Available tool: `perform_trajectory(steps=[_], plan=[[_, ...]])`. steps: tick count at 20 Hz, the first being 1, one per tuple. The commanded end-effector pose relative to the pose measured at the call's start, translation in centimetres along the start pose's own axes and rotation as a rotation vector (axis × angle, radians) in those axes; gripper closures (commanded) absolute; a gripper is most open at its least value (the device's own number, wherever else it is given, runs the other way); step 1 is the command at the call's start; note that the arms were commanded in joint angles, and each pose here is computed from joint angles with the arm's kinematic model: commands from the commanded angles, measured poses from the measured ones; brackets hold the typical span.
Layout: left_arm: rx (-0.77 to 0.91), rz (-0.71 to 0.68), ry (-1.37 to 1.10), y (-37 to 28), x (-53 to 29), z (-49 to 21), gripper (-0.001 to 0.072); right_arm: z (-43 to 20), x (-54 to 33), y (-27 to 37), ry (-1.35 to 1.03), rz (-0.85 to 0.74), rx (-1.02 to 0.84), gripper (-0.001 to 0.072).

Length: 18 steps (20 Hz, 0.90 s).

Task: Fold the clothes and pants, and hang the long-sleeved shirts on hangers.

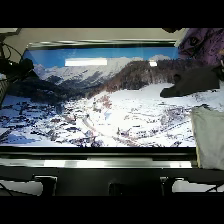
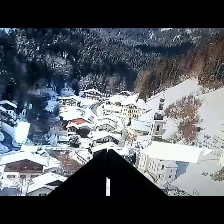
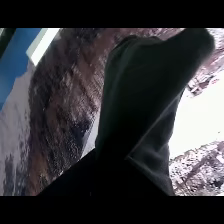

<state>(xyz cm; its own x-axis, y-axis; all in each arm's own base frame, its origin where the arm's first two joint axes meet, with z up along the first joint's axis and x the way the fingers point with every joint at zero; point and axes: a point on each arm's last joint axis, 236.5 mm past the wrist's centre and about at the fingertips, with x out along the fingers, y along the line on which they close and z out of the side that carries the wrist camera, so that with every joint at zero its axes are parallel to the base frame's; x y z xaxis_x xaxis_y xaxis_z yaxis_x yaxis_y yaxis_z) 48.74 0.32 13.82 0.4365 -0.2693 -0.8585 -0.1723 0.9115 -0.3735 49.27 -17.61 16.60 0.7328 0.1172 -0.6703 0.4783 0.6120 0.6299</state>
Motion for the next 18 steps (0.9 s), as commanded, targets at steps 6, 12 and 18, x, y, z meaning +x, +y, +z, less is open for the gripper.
perform_trajectory(steps=[6, 12, 18], plan=[[0.000, -0.002, 0.014, -0.1, 0.0, -0.3, 0.0692, 3.6, -6.7, -6.4, -0.208, -0.279, 0.185, 0.0683], [-0.001, -0.017, 0.018, -0.4, 0.0, -0.4, 0.0692, 1.8, -10.0, -8.5, -0.199, -0.422, 0.231, 0.0683], [-0.001, -0.024, 0.019, -0.6, 0.0, -0.4, 0.0692, -2.3, -12.2, -12.5, -0.054, -0.638, 0.254, 0.0683]])
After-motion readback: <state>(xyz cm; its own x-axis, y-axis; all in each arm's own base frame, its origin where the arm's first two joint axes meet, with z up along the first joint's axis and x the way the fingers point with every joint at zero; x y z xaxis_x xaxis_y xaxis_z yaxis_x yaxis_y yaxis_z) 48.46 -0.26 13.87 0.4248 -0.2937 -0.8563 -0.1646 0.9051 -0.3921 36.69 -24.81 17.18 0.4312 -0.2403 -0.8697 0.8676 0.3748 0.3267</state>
